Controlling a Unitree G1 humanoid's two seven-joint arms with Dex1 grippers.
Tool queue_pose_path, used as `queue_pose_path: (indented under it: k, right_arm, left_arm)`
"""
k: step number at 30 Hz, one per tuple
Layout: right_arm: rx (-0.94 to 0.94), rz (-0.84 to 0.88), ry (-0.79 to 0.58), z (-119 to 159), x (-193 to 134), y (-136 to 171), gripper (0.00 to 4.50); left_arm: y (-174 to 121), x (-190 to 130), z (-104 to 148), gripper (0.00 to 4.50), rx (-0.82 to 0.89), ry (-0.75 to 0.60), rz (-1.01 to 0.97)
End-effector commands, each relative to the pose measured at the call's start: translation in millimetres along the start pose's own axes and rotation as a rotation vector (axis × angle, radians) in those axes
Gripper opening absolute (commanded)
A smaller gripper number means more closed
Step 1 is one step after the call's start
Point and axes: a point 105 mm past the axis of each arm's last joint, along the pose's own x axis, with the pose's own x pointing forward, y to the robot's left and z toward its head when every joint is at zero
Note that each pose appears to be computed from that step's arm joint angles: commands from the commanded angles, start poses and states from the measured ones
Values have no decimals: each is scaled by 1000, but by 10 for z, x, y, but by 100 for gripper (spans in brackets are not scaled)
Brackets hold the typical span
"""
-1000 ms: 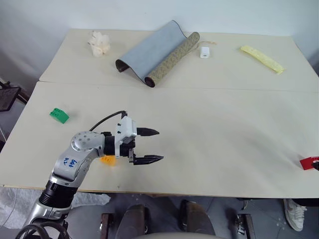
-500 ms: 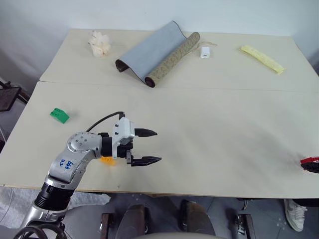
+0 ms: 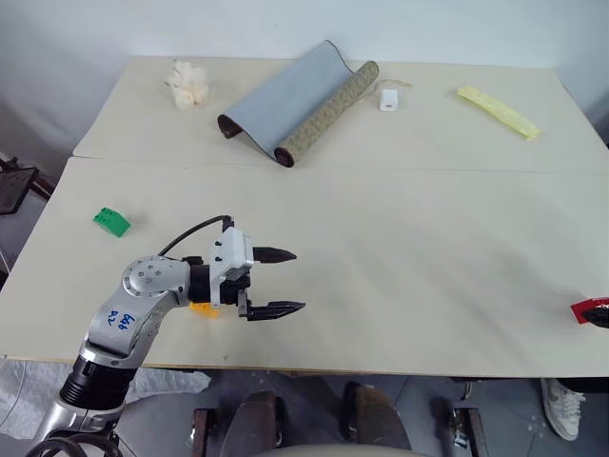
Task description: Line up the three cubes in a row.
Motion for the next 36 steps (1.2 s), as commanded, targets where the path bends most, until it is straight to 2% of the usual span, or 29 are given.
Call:
queue_pose_path:
  k: [1, 4, 5, 10, 13, 15, 19, 23, 26, 29, 32, 36]
  right_arm:
    - [-14, 2, -12, 70, -14, -16, 273]
    - [-31, 18, -19, 119, 5, 8, 170]
    - [-42, 26, -23, 142, 8, 23, 148]
    - [-124, 106, -89, 489, 0, 225, 148]
    - [-231, 204, -126, 744, 6, 497, 148]
    - [-408, 357, -156, 1012, -19, 964, 148]
    - [-701, 579, -198, 1315, -36, 1757, 148]
    - [-949, 691, -235, 1422, 114, 2320, 148]
    - [-1082, 757, -227, 1374, 218, 2632, 148]
    - [-1214, 773, -214, 1313, 363, 2848, 148]
    - [-1260, 789, -240, 1360, 505, 3076, 148]
    - [-1297, 754, -260, 1501, 604, 3169, 148]
  left_arm:
    - [0, 5, 69, 450, 46, -18, -18]
    - [5, 13, 74, 450, 53, -29, -29]
    - [7, 13, 72, 450, 53, -33, -31]
    - [11, -12, 44, 450, 64, -40, -39]
    - [22, -33, 28, 450, 69, -42, -34]
    - [37, -74, 19, 450, 72, -44, -14]
    - [68, -181, -38, 450, 67, -34, 23]
    - [112, -300, -107, 450, 40, -38, 73]
    - [133, -357, -155, 450, 49, -14, 82]
    - [148, -393, -158, 450, 52, -14, 101]
    - [145, -416, -164, 450, 54, -12, 116]
    - [144, -433, -177, 450, 52, -7, 123]
